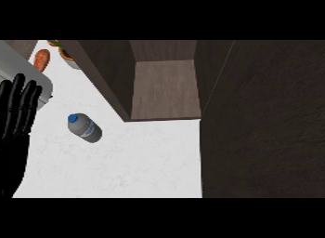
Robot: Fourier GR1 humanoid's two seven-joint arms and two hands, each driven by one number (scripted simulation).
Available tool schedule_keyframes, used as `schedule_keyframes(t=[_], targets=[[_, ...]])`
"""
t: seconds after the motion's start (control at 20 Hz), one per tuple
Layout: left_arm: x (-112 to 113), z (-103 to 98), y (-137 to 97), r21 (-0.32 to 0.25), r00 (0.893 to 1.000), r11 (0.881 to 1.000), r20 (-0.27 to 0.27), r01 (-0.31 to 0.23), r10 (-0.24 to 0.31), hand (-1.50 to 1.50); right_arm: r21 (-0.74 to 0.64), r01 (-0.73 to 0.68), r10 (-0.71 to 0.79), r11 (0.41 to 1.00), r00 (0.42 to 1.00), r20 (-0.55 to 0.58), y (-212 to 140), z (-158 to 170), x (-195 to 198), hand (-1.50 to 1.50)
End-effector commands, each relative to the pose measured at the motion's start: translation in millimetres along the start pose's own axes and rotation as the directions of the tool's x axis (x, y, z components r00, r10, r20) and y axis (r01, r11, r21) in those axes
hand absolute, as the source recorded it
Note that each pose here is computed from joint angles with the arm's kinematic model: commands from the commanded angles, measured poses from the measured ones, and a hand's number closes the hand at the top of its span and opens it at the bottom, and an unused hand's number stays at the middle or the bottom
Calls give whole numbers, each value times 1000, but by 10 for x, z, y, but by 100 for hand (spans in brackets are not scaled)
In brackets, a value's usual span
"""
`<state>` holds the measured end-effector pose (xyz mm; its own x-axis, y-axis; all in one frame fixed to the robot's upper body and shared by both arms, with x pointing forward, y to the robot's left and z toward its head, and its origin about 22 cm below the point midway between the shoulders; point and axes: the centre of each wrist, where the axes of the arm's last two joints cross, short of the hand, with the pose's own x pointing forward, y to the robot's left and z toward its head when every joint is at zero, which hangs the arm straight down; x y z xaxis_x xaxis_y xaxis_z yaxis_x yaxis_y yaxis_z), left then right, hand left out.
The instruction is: Pick up the bottled water, place it into the cabinet and close the cabinet
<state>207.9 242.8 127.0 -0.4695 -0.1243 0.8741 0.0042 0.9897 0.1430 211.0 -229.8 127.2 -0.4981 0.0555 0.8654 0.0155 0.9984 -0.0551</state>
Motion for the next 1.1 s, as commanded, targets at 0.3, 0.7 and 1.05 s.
schedule_keyframes(t=[0.3,0.7,1.05], targets=[[-110,-37,-414,-149,951,952,-197,-269,238,-150,140,179,-157,974,975,-160,28,441,52,-150],[527,84,-496,-154,922,930,-257,-334,288,-150,182,206,-166,962,963,-211,-263,736,673,-150],[681,213,-652,-135,922,935,-260,-328,286,-150,174,214,-180,961,965,-190,-294,752,946,-150]])
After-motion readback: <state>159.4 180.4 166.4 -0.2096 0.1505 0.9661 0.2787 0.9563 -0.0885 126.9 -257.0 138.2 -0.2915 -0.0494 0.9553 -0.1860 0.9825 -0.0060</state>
